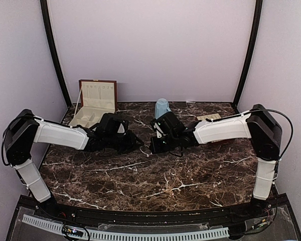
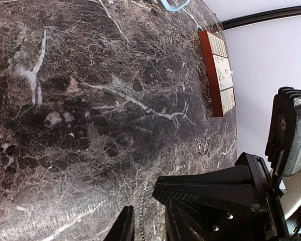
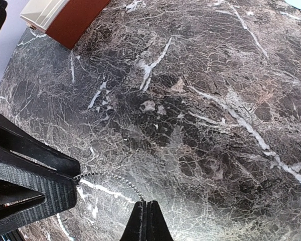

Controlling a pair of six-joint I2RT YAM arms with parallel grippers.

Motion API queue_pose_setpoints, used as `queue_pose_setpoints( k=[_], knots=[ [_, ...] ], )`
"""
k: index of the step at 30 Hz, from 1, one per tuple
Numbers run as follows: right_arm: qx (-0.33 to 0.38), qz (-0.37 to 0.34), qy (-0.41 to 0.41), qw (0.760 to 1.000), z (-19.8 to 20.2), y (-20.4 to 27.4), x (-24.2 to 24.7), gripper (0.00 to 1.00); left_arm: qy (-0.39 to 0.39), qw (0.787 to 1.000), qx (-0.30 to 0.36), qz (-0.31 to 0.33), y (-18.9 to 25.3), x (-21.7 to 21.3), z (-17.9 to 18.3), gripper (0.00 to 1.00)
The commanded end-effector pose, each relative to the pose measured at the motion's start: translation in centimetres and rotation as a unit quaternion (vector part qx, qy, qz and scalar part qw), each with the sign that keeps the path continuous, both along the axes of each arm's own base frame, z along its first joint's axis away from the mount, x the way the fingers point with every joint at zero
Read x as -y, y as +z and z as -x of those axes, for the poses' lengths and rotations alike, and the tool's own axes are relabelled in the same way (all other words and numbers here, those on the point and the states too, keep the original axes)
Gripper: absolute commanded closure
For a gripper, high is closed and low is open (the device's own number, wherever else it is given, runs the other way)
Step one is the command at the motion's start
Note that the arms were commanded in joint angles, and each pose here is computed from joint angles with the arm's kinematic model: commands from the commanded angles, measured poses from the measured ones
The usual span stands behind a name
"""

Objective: Organize the mixed jewelry
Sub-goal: Pass from the right arm to the left

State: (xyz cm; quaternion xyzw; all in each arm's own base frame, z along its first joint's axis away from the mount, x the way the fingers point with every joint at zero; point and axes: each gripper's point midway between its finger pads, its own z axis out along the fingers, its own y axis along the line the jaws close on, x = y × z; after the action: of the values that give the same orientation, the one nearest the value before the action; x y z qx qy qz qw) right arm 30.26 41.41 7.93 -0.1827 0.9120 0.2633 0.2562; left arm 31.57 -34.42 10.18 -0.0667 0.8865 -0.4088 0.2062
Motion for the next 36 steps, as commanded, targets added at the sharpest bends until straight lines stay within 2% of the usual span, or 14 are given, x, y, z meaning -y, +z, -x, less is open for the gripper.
queue_pose_setpoints(
  k=[1,9,10,12,26,31,32,36],
  knots=[
    [0.022,-0.030,0.009,0.999,0.2,2.5,-0.8,1.00,-0.006,1.000,0.002,0.008,0.7,0.6,-0.1,0.77],
    [0.026,-0.030,0.006,0.999,0.0,2.8,-0.7,1.00,-0.003,1.000,-0.007,-0.003,0.1,0.3,-0.1,0.77],
    [0.027,-0.031,0.006,0.999,0.1,2.8,-0.7,1.00,-0.004,1.000,-0.008,-0.003,0.1,0.4,-0.1,0.82],
    [0.027,-0.030,0.006,0.999,0.0,2.8,-0.7,1.00,-0.005,1.000,-0.009,-0.002,0.1,0.5,-0.1,0.86],
    [0.028,-0.026,0.003,0.999,0.0,2.5,-0.5,1.00,-0.006,1.000,-0.010,0.003,0.3,0.7,0.0,1.00],
    [0.032,-0.024,0.000,0.999,-0.1,2.6,-0.4,1.00,-0.009,1.000,-0.008,0.006,0.5,0.7,0.0,1.00],
    [0.034,-0.025,0.000,0.999,-0.1,2.9,-0.3,0.97,-0.009,1.000,-0.006,0.006,0.6,0.7,0.0,1.00],
    [0.053,-0.028,-0.009,0.998,-0.3,4.1,0.3,0.69,-0.005,1.000,0.007,0.006,1.4,0.5,-0.2,1.00]
  ],
)
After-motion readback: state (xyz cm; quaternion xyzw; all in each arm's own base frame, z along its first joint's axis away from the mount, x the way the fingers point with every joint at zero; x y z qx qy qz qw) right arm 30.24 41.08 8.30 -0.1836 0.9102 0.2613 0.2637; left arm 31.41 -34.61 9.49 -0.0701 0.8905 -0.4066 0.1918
